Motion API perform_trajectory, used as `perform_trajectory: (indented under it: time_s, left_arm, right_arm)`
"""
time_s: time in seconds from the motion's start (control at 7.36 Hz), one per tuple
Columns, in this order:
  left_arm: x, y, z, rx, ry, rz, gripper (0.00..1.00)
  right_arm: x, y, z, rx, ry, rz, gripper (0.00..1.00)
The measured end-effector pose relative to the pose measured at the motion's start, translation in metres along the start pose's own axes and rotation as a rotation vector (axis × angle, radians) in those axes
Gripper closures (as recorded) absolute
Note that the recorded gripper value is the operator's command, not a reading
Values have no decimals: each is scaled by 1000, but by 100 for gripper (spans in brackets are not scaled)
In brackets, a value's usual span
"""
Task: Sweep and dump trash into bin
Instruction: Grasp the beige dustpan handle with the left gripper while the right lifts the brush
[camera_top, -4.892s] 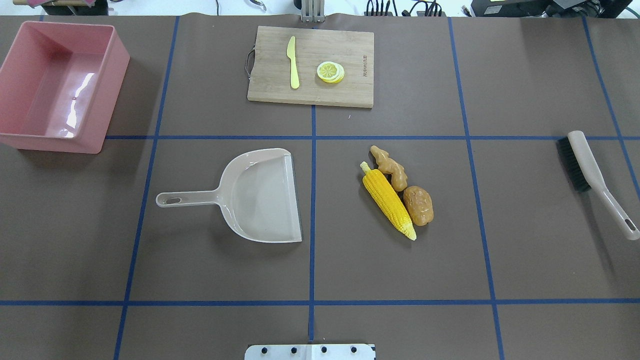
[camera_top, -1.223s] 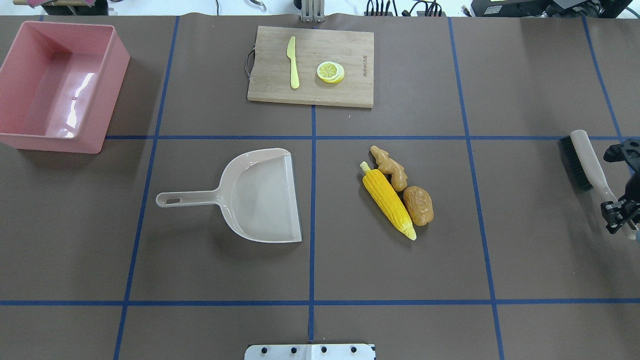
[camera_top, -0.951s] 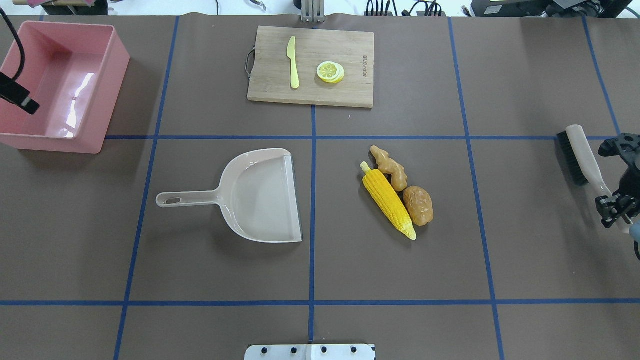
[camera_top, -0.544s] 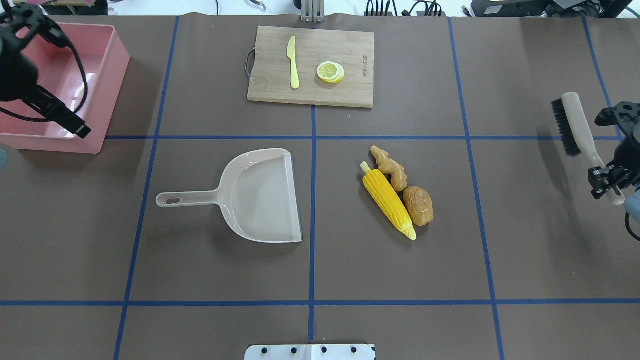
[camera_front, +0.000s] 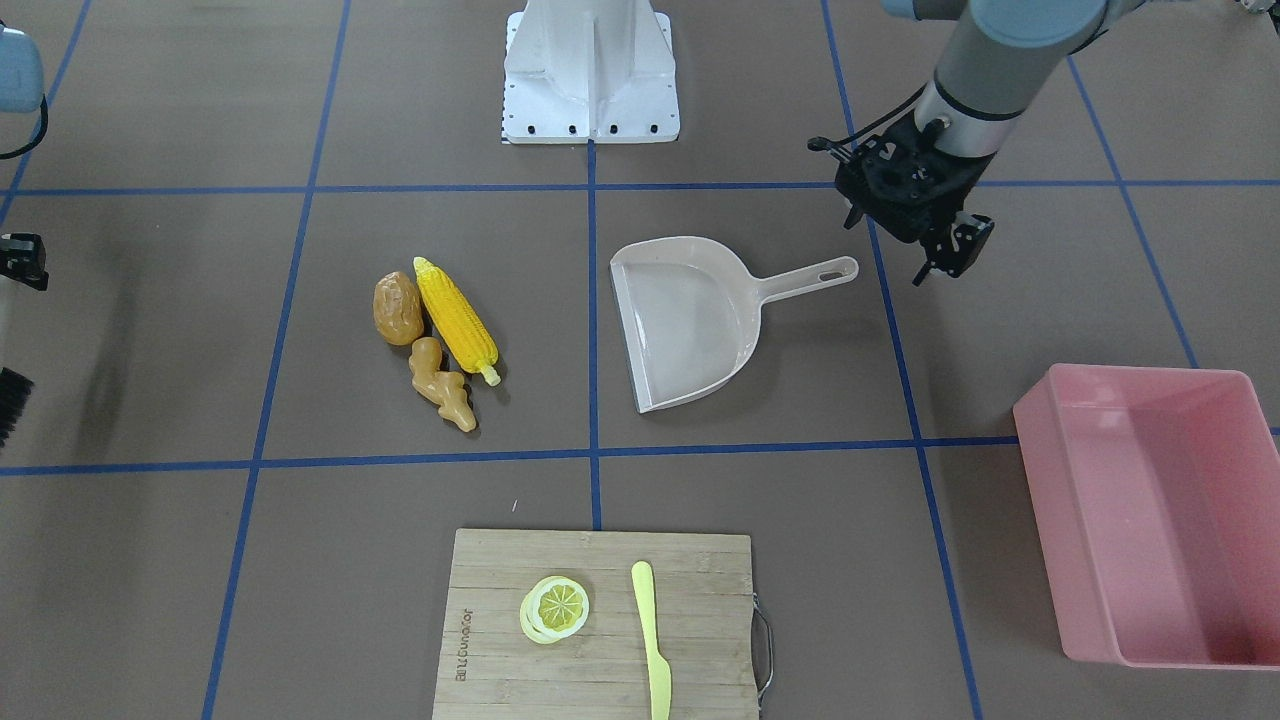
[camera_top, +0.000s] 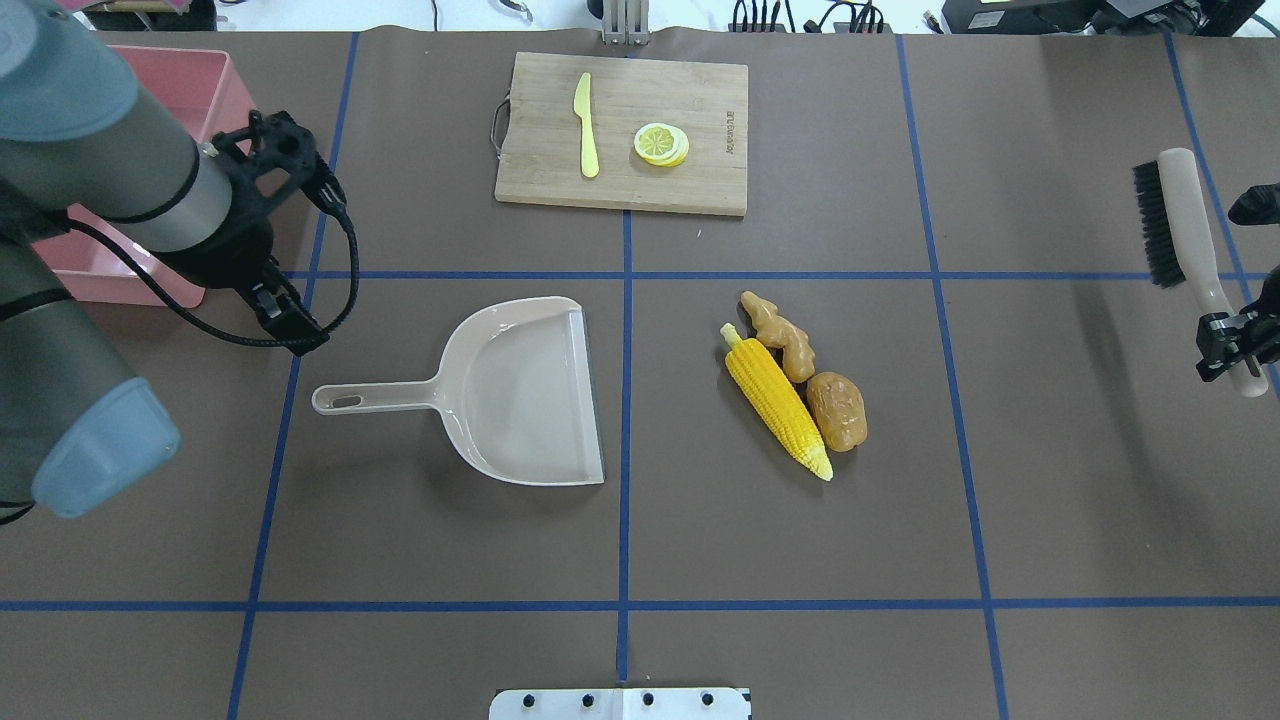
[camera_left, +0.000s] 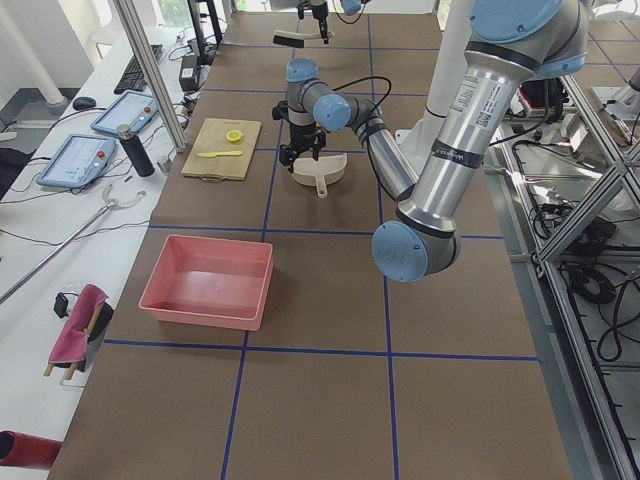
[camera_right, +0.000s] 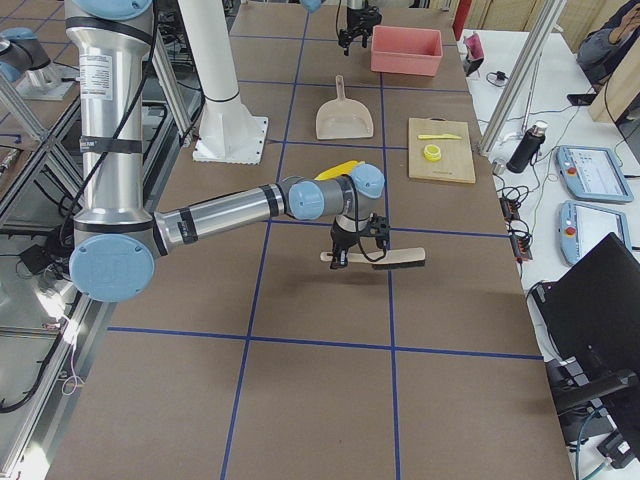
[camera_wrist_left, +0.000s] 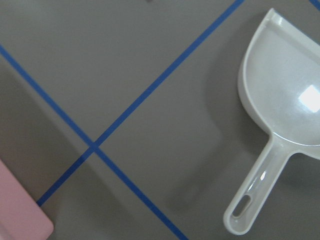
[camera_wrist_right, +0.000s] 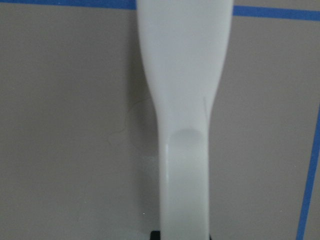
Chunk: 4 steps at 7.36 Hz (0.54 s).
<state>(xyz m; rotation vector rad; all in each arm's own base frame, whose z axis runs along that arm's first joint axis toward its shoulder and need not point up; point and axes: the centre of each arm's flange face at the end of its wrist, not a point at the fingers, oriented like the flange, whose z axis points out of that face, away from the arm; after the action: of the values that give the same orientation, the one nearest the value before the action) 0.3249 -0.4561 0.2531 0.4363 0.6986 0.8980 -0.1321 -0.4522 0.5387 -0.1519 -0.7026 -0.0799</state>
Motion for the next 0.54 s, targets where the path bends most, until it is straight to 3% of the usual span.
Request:
perform_trajectory:
  time_s: [0.27,0.54]
  left_arm:
    - [21,-10,12,15,-33,211,2]
    - [25,-14,37,0,-27,320,2]
  right_arm:
    - [6,9,-15,19,-25,24,100]
    - [-3,1,-23,27,-53,9,100]
